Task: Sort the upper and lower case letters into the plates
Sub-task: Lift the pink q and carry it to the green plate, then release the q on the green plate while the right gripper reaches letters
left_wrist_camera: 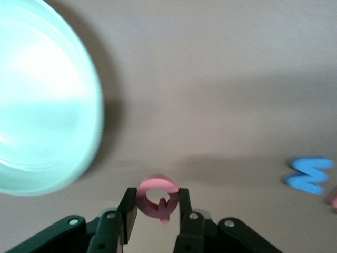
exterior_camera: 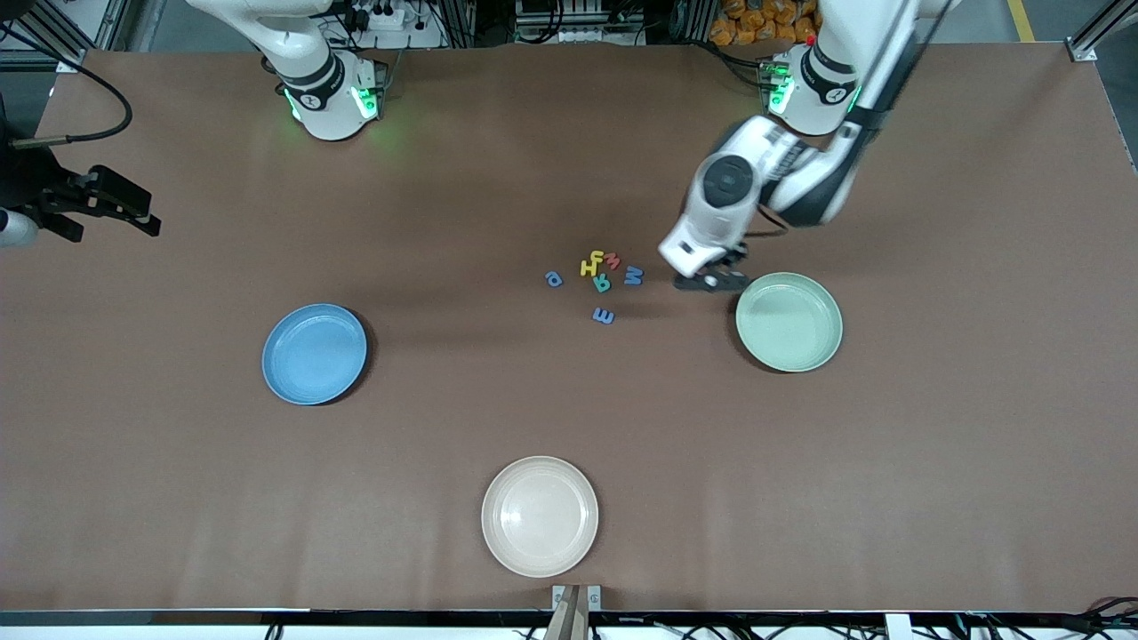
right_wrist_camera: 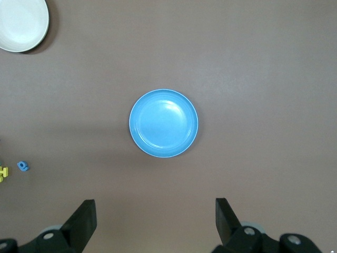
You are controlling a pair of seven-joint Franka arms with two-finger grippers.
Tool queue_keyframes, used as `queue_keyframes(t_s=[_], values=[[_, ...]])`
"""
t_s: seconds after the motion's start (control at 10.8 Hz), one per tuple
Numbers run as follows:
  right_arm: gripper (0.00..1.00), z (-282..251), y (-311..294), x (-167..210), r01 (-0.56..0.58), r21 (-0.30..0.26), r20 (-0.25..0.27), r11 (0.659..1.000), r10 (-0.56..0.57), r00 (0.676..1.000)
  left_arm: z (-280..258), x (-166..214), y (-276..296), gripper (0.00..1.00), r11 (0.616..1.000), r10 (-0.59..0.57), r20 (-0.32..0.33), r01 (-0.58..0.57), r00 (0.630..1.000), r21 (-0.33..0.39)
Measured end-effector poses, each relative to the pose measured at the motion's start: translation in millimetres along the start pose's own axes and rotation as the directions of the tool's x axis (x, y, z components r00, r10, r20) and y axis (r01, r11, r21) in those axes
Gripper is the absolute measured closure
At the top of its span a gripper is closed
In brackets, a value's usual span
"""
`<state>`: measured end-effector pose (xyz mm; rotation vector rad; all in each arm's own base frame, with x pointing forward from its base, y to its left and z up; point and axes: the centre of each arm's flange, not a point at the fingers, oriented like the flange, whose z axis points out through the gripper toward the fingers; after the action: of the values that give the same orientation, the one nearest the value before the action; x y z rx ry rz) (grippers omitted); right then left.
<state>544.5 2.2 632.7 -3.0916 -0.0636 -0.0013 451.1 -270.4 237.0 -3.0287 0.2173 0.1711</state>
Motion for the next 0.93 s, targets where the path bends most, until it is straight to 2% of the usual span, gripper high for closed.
queue_keyframes(t_s=[0.28,0.46,0.65,0.93], values=[[0.0,12,-4,6,0.008,0.001,0.016,1.0,-0.008,1.0,1,27,-69,0.64,0.99,0.093,-0.046,-0.087,0.995,0.113],[0.0,31,-13,15,0.025,0.005,0.046,1.0,-0.025,0.999,4,32,-81,0.63,0.987,0.112,-0.041,-0.106,0.993,0.118],[0.0,53,-39,26,0.067,0.009,0.068,0.998,-0.068,0.995,9,31,-74,0.44,0.986,0.124,-0.033,-0.12,0.992,0.114],[0.0,93,-112,44,0.05,0.012,0.074,0.999,-0.051,0.996,8,29,-65,0.02,0.993,0.082,-0.029,-0.079,0.996,0.083]])
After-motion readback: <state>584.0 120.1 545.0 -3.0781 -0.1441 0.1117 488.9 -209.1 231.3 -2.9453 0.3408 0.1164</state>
